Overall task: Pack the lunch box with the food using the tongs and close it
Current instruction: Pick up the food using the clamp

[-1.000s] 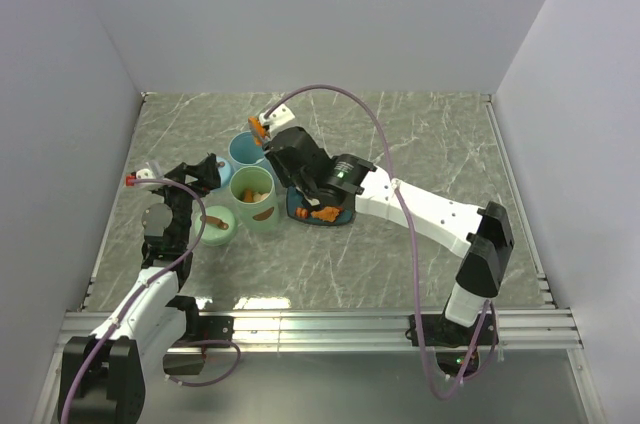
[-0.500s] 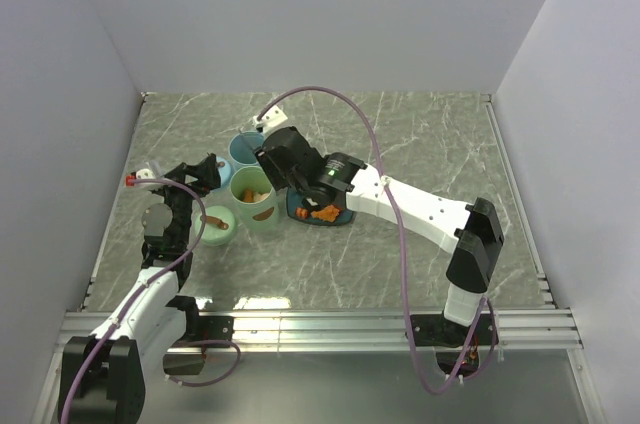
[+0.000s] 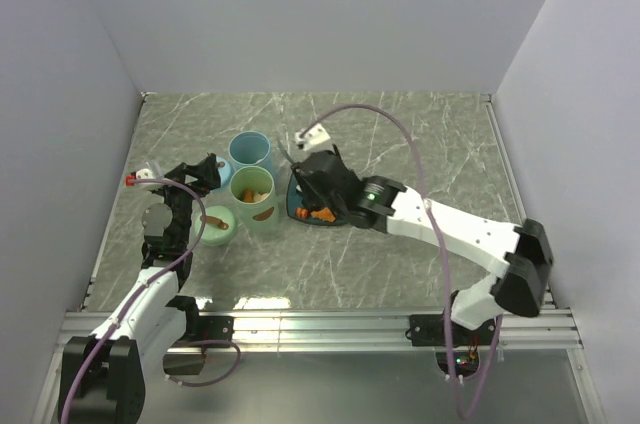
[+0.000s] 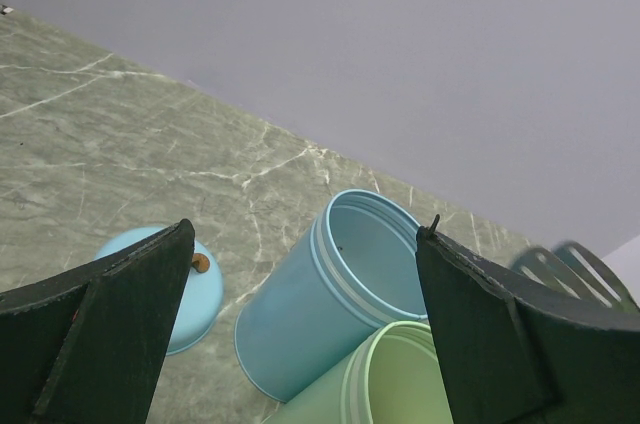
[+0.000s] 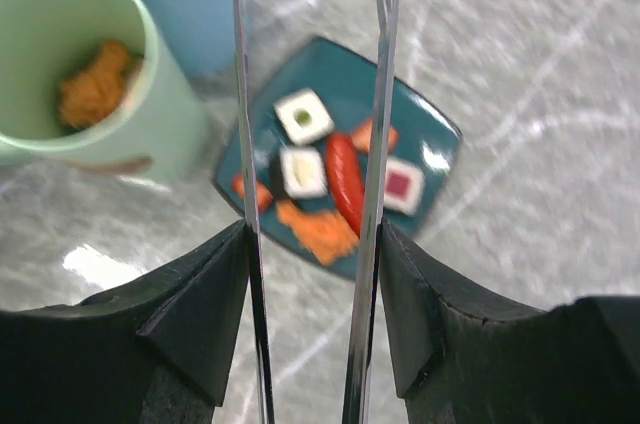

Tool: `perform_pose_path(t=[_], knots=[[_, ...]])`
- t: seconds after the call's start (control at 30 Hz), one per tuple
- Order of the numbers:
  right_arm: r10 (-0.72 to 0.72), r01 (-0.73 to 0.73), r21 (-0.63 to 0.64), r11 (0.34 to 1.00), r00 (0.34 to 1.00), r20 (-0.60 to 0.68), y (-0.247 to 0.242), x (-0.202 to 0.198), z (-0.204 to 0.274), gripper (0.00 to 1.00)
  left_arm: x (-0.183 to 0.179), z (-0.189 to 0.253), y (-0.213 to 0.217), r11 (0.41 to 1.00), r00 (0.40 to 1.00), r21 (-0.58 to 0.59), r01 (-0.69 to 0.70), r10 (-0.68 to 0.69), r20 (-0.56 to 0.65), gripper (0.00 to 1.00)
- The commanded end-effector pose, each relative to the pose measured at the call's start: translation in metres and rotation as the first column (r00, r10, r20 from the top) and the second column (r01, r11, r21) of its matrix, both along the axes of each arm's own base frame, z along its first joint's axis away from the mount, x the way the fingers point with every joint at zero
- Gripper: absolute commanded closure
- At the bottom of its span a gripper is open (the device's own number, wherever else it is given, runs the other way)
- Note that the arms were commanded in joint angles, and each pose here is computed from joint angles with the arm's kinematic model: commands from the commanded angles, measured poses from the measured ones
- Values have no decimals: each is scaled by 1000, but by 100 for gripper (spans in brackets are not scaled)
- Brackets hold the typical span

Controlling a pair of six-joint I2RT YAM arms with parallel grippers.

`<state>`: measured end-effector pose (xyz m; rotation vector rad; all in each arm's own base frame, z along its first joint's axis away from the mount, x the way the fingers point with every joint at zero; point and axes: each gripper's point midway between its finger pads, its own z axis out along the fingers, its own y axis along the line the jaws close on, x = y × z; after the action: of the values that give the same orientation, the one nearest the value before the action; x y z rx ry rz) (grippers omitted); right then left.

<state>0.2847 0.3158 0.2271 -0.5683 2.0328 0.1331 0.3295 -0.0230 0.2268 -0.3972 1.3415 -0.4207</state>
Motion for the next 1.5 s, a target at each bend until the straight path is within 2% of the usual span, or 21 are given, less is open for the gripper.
perform_pose_path(t=[0.0, 0.27, 0.73, 1.47], knots=[[-97, 94, 103, 990, 995, 24, -25, -7, 14, 40, 0, 16, 2, 1000, 999, -23, -4, 5, 52, 1], [-95, 101, 68, 993, 992, -79, -48, -32, -34, 38, 1, 15, 1, 1000, 999, -23, -1, 2, 47, 1], [-36, 29, -38, 999, 983, -182, -24, -32, -78, 37, 1, 16, 1, 1000, 999, -23, -1, 2, 50, 0], [-12, -5, -76, 997, 975, -222, -12, -1, -91, 37, -1, 15, 3, 1000, 999, -25, -10, 11, 50, 0]])
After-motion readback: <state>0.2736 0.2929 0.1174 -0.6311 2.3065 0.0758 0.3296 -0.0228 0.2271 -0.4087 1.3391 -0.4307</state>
